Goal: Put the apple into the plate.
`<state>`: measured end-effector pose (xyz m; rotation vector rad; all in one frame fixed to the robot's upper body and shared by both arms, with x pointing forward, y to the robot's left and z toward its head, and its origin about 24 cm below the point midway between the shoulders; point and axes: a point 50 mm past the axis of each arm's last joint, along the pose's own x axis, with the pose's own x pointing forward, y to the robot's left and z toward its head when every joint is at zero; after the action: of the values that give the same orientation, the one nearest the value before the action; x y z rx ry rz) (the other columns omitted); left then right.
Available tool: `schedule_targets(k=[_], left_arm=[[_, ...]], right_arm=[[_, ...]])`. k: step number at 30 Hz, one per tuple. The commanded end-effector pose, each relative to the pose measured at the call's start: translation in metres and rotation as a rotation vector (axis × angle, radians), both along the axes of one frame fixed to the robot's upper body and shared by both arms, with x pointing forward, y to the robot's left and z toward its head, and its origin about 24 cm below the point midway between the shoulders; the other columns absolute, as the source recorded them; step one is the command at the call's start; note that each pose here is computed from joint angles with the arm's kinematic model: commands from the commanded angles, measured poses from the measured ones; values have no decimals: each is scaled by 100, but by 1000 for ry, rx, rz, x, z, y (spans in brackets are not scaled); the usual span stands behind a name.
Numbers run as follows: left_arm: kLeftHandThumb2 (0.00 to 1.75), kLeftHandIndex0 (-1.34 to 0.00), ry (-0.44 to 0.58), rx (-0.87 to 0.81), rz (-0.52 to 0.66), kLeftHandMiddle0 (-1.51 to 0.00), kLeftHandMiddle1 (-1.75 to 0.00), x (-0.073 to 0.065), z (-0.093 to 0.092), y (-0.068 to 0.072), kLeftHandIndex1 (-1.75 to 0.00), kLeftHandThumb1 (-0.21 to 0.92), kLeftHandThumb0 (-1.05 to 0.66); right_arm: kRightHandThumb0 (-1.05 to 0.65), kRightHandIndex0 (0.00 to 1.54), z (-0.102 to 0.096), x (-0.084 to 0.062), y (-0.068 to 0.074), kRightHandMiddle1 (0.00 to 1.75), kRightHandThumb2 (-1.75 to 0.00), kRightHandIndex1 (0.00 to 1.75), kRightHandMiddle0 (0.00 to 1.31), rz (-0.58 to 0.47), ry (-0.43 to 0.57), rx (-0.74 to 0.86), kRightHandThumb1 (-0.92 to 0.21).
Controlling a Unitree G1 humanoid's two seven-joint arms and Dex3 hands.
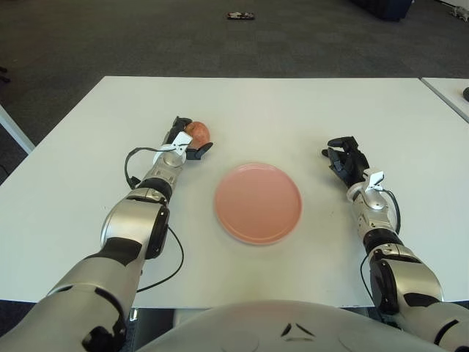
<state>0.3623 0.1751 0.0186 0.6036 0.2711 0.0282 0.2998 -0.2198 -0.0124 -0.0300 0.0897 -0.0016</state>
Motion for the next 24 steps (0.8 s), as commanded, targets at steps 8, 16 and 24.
schedule_targets(k=[8,16,24], left_arm=[[107,-16,56,43,-47,-44,-129,-8,-15,-14,-161,18,-48],[112,-34,21,29,-22,-52,-167,-11,-17,-18,-174,12,-43],[136,-60,-17,-13,21,-73,-174,-7,-11,-26,-172,21,-38]], right_arm=[[-35,34,-29,-22,-4,169,-47,123,25,-20,142,24,-92],[-35,34,-29,-23,-4,169,-47,123,25,-19,142,24,-92],[-35,34,-29,-23,-4,169,-47,123,25,-19,142,24,-92]])
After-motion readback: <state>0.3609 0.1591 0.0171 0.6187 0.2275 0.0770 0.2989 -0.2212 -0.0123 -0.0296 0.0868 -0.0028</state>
